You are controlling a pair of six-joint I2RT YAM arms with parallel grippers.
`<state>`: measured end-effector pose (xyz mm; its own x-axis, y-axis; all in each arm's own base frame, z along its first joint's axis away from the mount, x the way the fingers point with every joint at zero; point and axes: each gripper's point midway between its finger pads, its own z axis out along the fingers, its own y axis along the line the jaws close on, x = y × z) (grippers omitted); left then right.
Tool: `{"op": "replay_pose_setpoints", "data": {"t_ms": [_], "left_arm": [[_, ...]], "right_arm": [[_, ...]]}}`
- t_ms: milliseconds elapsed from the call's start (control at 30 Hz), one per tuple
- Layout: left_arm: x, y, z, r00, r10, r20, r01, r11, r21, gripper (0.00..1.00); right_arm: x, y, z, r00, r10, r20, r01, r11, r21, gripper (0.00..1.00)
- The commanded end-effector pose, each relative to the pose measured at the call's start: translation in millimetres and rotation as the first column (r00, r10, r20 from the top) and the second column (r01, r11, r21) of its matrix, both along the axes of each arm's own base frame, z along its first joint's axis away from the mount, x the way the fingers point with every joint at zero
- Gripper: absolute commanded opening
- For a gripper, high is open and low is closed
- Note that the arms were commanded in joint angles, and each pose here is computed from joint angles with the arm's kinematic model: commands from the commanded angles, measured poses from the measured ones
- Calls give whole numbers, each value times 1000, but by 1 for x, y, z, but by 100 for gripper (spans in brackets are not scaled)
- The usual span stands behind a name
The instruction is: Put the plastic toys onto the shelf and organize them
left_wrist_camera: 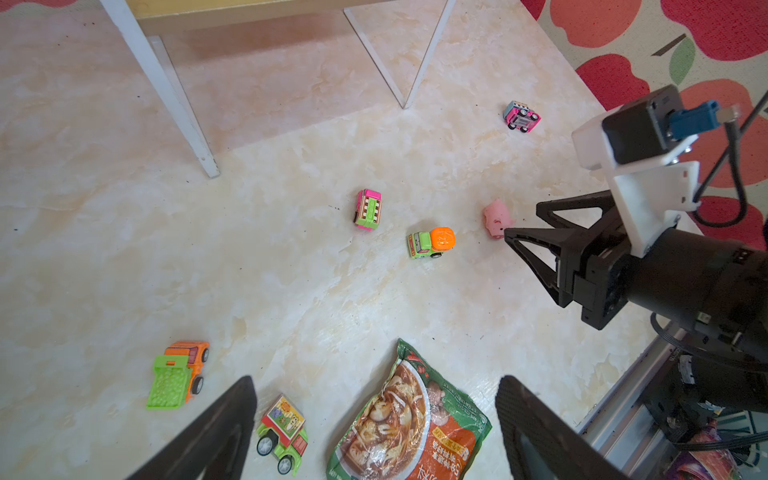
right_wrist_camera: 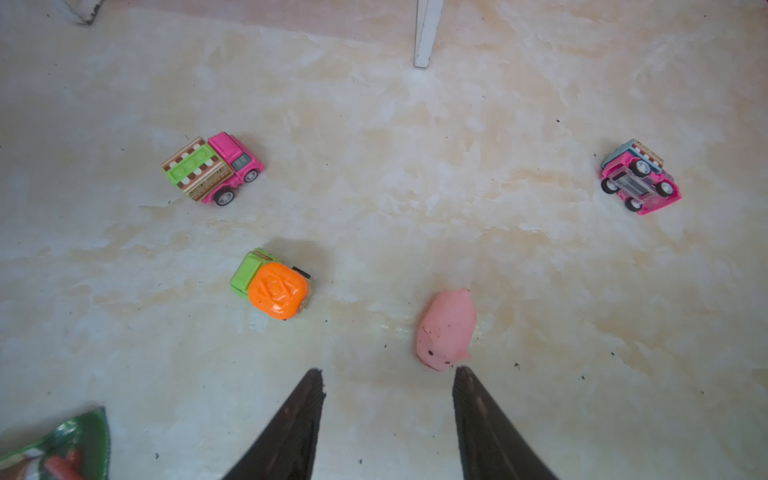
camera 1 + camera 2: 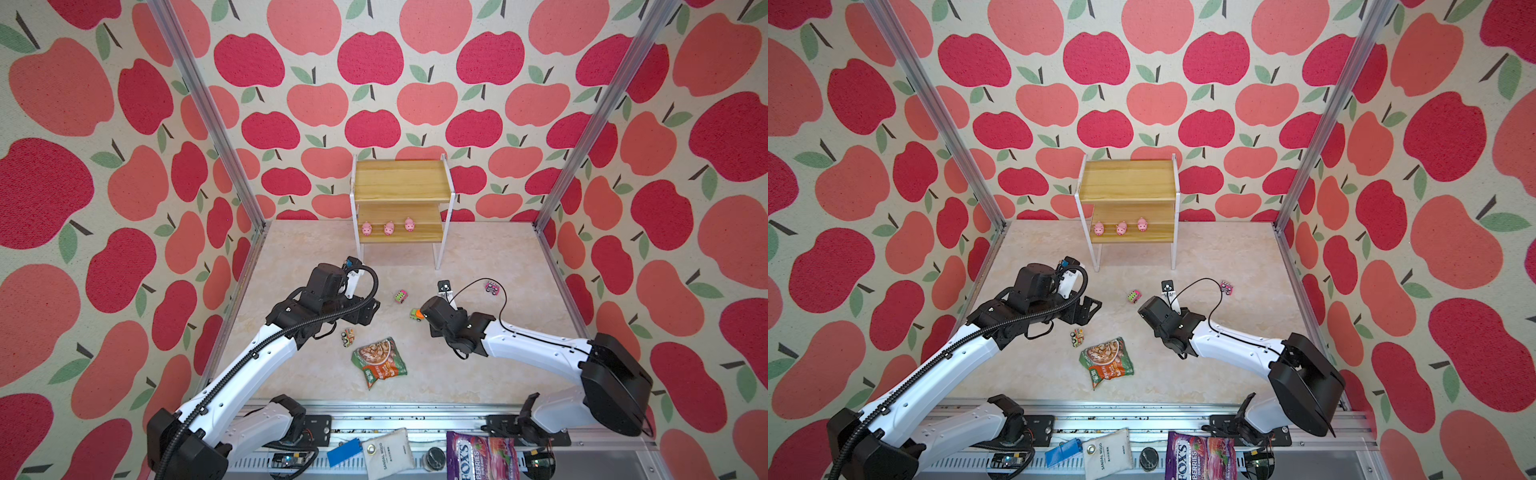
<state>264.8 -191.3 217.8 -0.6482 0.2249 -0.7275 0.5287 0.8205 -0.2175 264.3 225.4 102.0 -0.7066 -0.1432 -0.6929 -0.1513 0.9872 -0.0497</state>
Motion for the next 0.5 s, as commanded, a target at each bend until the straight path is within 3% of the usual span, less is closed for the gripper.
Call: {"op": "replay_pose_setpoints", "data": {"t_ms": [0,233,467], "left_arm": [[0,1,6,1000,0,16,0,1000,5,92],[-2,1,8,1000,-4,22,4,1000,5,92],[-2,1,9,1000,-5,28,5,1000,4,92]], "right_arm": [[-9,-17,-22,986,-128,-106,135,989,61,54],[-1,-27,-59,942,-219,-255,268,947,176,53],[19,-27,-75,924,-248,-291,304,938,167,53]]}}
